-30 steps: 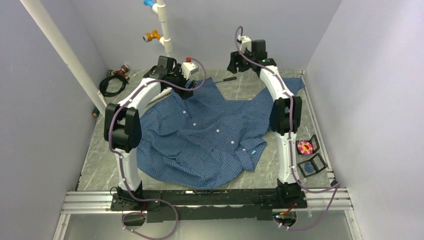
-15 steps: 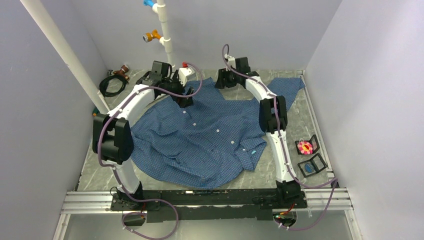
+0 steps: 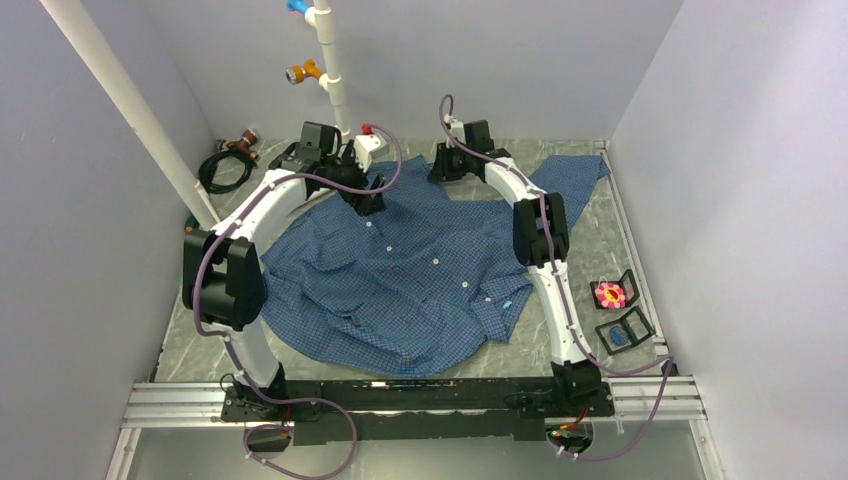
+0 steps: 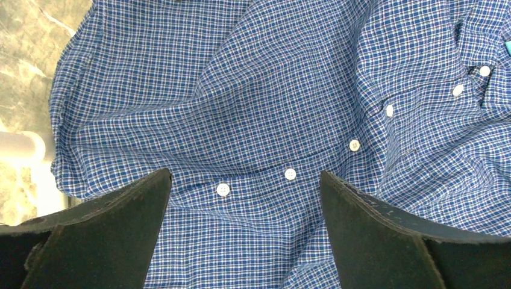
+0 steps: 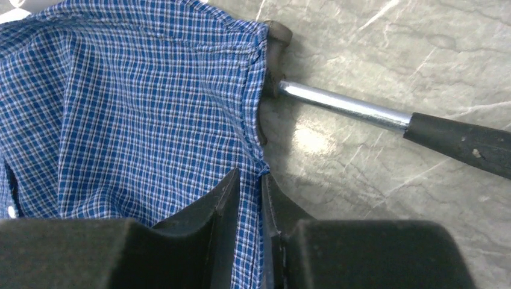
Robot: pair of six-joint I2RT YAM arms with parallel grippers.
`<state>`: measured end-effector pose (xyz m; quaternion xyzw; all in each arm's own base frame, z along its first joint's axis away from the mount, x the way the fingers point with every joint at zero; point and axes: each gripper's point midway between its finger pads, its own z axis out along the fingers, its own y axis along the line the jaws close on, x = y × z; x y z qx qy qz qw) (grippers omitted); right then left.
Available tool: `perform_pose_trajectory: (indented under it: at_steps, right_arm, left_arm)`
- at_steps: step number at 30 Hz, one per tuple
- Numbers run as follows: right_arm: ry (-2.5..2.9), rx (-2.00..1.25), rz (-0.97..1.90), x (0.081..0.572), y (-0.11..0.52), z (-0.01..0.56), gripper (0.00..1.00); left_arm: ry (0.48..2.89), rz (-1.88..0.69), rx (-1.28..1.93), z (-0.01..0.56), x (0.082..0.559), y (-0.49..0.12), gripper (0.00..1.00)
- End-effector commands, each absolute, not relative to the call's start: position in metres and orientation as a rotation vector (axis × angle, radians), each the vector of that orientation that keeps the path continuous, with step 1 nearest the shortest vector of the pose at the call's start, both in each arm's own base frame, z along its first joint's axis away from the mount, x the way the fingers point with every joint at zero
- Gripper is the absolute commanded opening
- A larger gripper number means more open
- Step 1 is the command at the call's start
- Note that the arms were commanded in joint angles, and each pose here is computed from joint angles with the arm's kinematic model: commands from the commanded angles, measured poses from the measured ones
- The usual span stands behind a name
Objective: Remove the brooch from the garment
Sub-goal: Flatten out the clothes at the center of the board.
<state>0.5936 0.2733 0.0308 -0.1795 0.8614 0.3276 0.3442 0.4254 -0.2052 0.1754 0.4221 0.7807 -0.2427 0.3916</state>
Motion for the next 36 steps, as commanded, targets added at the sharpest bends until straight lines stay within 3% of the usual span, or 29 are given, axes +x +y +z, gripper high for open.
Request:
perform_pose_trajectory:
  at_steps: [1,3,18,36]
  right_arm:
    - [2.213,-0.485,0.836,0.602,0.279,0.03,0.16]
    - [2.189,-0.49,0.802,0.608,0.277,0.035,0.0]
    - [1.648,-0.422,0.071,0.725,0.206,0.15,0.0]
    - [1.228,-0.512,-0.224,0.749,0.214,0.172,0.0]
  left_arm:
    - [1.942,-0.643,1.051,0.203,0.417,-0.203,0.99]
    - [1.954,-0.653,1.039,0.202,0.415,-0.201,0.98]
    - [1.995,-0.688,0.992,0.194,0.405,-0.193,0.99]
    - [2.06,-0.63,0.921,0.176,0.416,-0.172,1.0]
